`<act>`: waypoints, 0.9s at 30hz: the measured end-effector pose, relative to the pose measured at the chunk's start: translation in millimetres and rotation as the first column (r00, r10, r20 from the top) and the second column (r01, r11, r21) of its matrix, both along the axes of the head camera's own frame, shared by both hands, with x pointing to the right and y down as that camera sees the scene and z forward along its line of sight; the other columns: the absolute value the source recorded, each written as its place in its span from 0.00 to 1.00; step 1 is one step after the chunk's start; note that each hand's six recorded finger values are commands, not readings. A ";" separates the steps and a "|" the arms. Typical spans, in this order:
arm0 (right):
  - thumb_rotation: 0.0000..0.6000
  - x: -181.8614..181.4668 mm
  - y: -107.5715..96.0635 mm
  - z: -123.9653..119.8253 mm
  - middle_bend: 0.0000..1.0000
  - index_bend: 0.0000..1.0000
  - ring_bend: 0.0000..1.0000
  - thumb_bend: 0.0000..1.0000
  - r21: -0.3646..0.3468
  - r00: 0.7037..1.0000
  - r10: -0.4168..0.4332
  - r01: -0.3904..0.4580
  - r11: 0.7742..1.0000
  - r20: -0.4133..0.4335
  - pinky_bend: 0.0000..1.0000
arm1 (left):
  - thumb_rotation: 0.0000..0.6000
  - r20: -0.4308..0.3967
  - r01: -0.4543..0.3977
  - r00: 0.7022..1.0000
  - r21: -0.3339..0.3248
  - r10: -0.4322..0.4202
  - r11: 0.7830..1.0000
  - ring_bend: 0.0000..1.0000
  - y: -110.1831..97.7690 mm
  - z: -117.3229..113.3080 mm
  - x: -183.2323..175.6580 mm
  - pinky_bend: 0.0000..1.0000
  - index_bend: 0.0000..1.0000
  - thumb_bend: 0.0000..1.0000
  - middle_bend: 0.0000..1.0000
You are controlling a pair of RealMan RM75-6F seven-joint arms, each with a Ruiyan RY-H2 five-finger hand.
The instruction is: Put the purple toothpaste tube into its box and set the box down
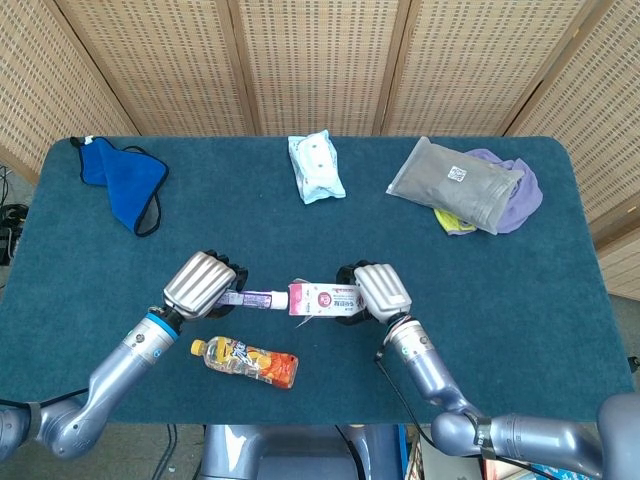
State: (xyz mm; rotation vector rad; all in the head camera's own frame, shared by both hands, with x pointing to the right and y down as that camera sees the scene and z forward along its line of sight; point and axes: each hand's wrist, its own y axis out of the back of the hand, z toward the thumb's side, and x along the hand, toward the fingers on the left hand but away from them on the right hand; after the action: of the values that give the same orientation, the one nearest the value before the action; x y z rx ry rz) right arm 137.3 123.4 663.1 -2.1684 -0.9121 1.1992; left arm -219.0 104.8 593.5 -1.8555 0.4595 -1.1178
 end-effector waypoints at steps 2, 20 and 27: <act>1.00 -0.5 0.2 -0.1 0.48 0.54 0.36 0.09 -0.001 1.000 0.000 0.000 1.000 0.002 0.42 | 1.00 -0.004 0.002 1.000 0.002 -0.002 1.000 0.49 0.0 0.3 0.8 0.48 0.75 0.35 0.61; 1.00 -4.6 1.9 -0.6 0.48 0.54 0.36 0.10 -0.005 1.000 -0.006 0.006 1.000 0.004 0.42 | 1.00 -0.072 0.024 0.997 0.018 -0.023 1.000 0.49 4.5 1.0 15.3 0.48 0.75 0.35 0.61; 1.00 -2.6 2.4 0.5 0.48 0.54 0.36 0.10 -0.006 1.000 -0.003 0.003 1.000 -0.001 0.42 | 1.00 -0.085 0.023 0.996 0.035 -0.020 0.999 0.49 3.5 -9.8 13.5 0.48 0.75 0.35 0.62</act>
State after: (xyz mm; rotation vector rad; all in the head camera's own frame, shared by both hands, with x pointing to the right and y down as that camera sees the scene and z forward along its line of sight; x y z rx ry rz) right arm 134.7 125.8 663.5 -2.1732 -0.9060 1.2028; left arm -205.4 108.3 583.8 -1.8760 0.5454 -1.0414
